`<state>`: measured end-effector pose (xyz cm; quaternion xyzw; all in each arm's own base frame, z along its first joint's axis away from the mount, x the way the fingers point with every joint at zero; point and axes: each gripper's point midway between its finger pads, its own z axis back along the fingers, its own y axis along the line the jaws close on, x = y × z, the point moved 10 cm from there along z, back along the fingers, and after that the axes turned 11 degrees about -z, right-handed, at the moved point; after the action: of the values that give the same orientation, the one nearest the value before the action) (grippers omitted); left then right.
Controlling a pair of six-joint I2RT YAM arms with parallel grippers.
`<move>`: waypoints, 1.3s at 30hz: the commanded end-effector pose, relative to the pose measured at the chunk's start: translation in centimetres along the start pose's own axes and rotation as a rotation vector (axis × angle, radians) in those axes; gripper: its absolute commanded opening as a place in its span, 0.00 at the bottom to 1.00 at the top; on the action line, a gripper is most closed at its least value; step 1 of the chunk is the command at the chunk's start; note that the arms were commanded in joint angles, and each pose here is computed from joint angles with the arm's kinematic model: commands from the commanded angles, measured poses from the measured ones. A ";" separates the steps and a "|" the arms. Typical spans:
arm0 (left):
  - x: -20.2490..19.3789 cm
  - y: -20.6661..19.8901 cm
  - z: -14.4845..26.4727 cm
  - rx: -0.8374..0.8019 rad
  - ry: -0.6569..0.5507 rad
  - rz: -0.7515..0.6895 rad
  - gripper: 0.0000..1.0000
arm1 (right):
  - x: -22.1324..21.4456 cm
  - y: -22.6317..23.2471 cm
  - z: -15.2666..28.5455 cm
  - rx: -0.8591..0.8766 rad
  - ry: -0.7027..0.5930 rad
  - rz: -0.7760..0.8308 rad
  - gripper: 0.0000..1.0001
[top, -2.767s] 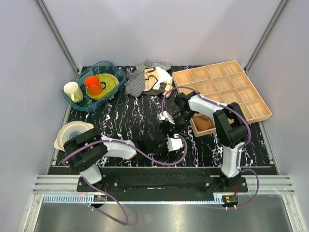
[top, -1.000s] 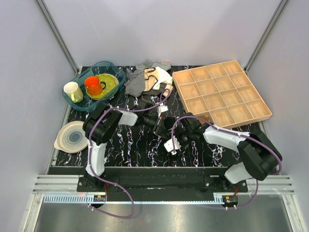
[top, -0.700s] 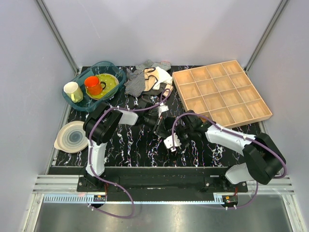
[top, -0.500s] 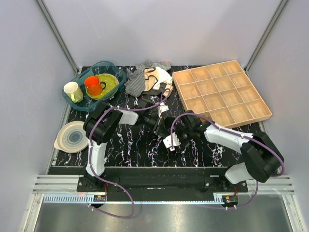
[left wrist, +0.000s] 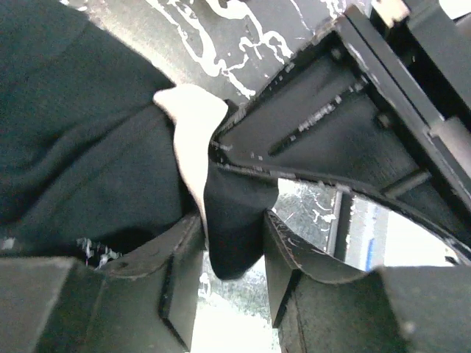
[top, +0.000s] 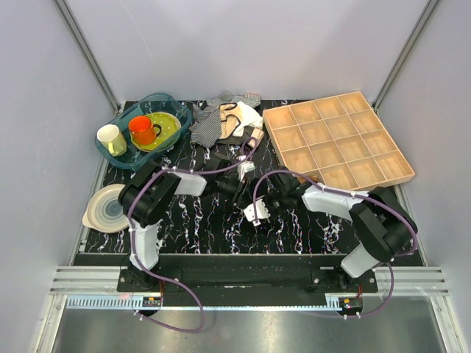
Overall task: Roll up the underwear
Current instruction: Roll the underwear to the center of the board.
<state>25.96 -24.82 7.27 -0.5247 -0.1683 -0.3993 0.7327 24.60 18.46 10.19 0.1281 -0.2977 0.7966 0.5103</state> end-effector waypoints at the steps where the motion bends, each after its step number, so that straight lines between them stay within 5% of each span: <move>1: 1.5 -1.4 2.3 0.230 -0.118 -0.194 0.41 | -1.2 2.4 -0.2 0.176 0.078 -0.169 0.33; 14: -1.8 -7.9 6.2 0.401 -0.435 -0.785 0.53 | -0.8 0.5 2.5 0.428 0.000 -0.549 0.29; 24: -0.8 -9.6 0.6 0.360 -0.138 -1.006 0.57 | -2.8 -1.4 2.9 0.537 -0.045 -0.848 0.29; 39: 0.9 -6.8 -3.6 0.384 0.102 -1.089 0.58 | -4.2 -2.1 2.1 0.596 -0.055 -0.942 0.31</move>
<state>19.73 -28.51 10.53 -0.2366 -0.4406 -0.6864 0.5279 28.21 14.94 10.03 0.3920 0.0022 0.5479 0.7390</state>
